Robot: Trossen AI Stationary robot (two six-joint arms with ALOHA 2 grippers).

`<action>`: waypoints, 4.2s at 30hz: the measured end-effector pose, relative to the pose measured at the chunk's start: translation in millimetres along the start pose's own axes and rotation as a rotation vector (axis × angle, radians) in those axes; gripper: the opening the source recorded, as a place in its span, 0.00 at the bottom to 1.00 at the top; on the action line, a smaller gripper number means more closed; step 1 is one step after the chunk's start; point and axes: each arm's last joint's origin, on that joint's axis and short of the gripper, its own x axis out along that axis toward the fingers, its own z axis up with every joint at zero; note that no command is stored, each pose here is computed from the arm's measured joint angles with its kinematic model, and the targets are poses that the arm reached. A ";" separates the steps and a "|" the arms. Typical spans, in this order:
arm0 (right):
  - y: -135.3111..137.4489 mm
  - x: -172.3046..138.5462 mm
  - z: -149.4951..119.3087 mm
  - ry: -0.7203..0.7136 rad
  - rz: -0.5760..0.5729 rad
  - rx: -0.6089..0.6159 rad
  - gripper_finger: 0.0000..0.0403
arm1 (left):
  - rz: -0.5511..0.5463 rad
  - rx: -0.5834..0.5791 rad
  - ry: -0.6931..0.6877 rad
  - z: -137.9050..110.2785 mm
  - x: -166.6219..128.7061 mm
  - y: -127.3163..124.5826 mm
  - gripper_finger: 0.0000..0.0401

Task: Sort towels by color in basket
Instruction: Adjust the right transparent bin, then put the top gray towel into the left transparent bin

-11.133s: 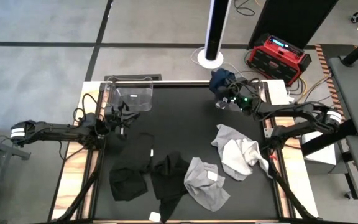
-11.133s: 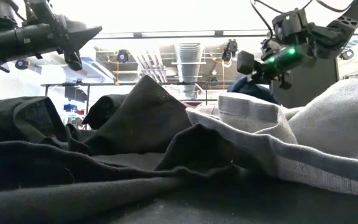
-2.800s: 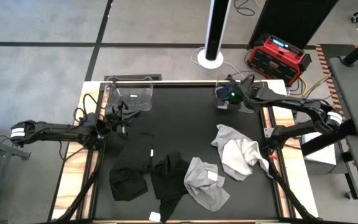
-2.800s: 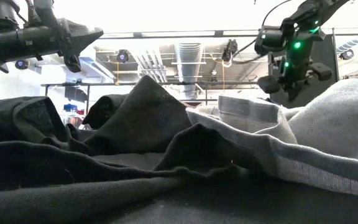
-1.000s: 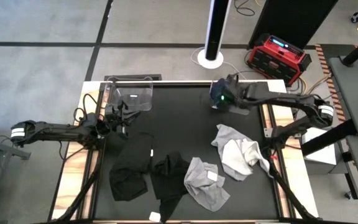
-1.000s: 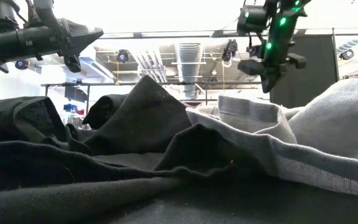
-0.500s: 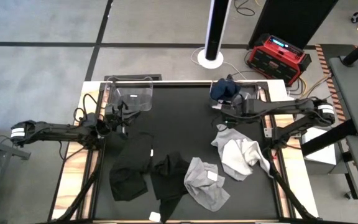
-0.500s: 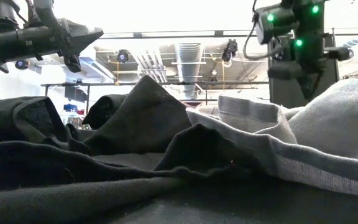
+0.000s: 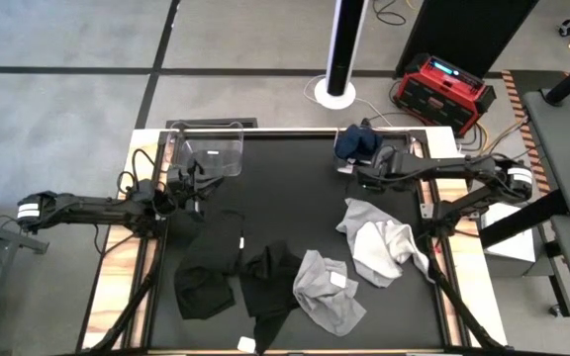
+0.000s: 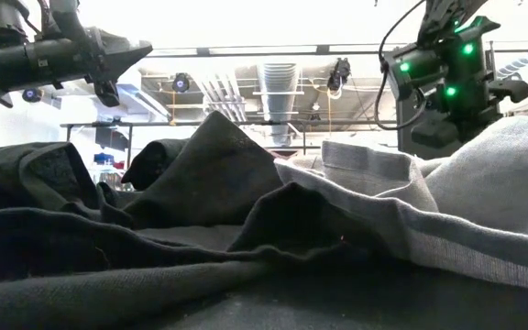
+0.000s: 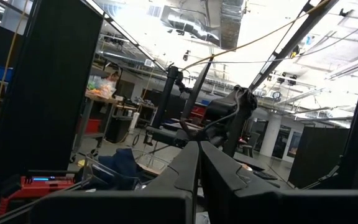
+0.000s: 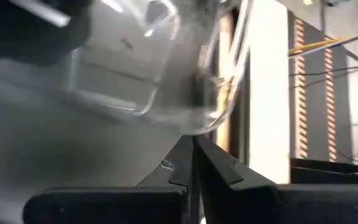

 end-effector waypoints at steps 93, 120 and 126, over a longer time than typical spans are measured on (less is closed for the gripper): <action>64.6 -105.7 -53.5 0.037 0.811 -0.708 0.09 | -0.157 -0.096 0.137 -1.2 31.4 -16.2 0.00; 135.4 -54.2 -75.3 0.014 0.539 -0.664 0.33 | -0.167 -0.094 0.105 4.8 39.4 -19.1 0.00; 130.9 -61.4 -71.1 -0.045 0.573 -0.722 0.05 | -0.161 -0.094 0.094 6.1 39.6 -19.1 0.00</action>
